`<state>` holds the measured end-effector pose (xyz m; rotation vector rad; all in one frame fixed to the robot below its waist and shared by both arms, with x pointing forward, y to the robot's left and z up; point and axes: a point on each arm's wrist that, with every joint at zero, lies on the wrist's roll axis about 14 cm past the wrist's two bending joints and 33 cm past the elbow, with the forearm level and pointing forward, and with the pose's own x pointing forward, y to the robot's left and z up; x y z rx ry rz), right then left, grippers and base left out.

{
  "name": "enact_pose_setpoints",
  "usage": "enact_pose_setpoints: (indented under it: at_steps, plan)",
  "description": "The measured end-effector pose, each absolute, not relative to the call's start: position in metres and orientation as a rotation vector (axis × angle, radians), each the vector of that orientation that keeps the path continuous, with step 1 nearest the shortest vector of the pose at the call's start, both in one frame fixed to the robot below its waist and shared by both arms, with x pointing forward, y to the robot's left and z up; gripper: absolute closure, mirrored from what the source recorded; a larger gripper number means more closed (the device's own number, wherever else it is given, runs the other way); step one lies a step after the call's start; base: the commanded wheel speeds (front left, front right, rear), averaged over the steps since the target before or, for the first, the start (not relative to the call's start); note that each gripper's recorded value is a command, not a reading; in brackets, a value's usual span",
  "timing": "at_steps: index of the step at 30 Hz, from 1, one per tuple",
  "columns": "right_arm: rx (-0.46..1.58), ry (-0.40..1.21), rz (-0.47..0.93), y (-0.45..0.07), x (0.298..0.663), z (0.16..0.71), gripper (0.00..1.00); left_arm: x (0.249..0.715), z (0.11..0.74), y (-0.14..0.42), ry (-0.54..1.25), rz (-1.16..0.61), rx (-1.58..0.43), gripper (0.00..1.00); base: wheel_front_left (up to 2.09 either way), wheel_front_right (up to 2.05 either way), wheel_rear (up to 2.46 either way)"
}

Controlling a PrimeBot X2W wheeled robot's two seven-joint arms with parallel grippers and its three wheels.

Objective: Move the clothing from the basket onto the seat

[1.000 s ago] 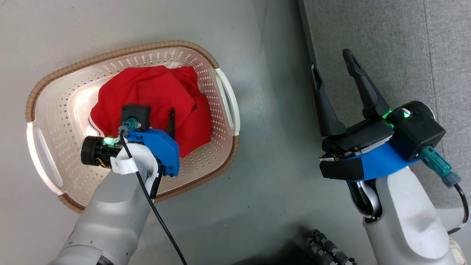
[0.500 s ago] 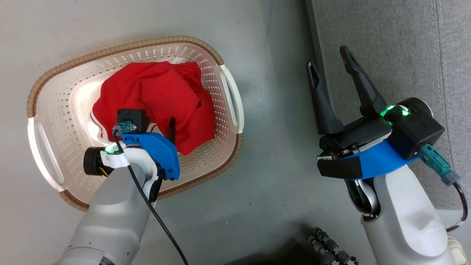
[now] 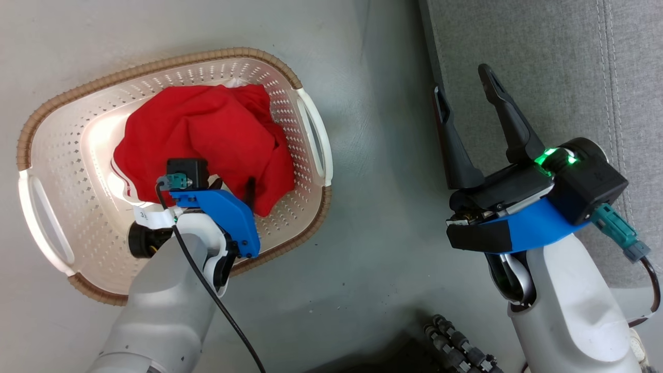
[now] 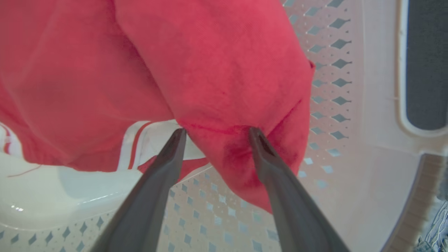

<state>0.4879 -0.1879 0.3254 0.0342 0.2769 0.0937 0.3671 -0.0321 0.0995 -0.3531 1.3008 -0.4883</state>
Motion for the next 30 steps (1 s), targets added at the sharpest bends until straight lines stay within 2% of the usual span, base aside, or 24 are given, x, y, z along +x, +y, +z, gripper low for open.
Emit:
enact_pose_setpoints:
  at_steps: [6,8,9,30]
  plan:
    - [0.037,0.279,0.088,-0.190,0.487,0.324,0.00,0.368,0.103,-0.046,1.288,-0.512,-0.399,0.00,0.00,0.00,0.00]
    - [0.036,0.279,0.086,-0.190,0.487,0.324,0.00,0.368,0.104,-0.048,1.286,-0.515,-0.407,0.84,0.00,0.00,0.00]
    - [0.036,0.280,0.085,-0.190,0.486,0.324,0.00,0.368,0.105,-0.049,1.287,-0.515,-0.410,1.00,0.00,0.00,0.00]
    - [0.044,0.264,0.100,-0.184,0.490,0.328,0.00,0.377,0.115,-0.046,1.244,-0.506,-0.419,1.00,0.00,0.00,0.00]
